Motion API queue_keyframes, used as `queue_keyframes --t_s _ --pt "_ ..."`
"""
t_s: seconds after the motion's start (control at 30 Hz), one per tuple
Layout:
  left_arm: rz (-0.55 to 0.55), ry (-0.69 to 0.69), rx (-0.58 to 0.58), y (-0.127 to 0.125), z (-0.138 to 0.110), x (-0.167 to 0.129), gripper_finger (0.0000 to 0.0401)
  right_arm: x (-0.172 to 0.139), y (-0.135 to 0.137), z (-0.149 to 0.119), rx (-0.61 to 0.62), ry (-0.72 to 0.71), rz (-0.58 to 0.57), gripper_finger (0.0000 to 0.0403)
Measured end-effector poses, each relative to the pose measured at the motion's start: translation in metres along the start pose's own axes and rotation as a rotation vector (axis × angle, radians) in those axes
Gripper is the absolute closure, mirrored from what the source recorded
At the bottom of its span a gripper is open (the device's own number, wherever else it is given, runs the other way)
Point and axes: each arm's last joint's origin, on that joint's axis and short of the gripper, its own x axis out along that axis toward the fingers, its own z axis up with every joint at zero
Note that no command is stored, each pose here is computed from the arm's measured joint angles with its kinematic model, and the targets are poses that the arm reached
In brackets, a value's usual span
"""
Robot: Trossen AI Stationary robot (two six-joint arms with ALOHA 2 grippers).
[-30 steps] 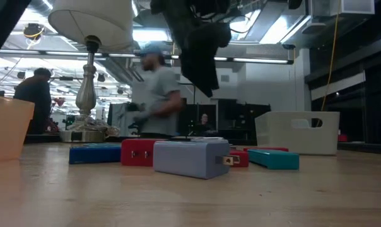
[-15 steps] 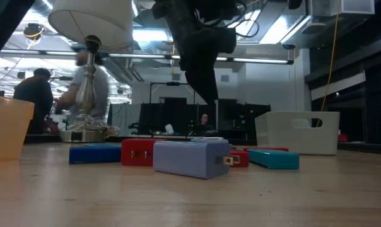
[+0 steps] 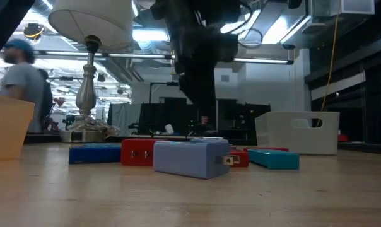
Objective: Pick & Place Office items
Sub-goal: Put the top light blue charger adapter into the orange bin
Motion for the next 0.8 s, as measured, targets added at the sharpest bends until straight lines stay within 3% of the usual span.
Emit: queue_keyframes --t_s 0.27,0.8 --pt "0.002 0.073 -0.006 -0.011 -0.006 0.03 0.0123 0.0 0.001 -0.001 -0.005 0.019 0.038 0.0302" --pt "0.044 0.093 -0.035 -0.011 -0.009 0.041 0.0123 0.0 0.001 -0.001 -0.016 0.02 0.038 0.0302"
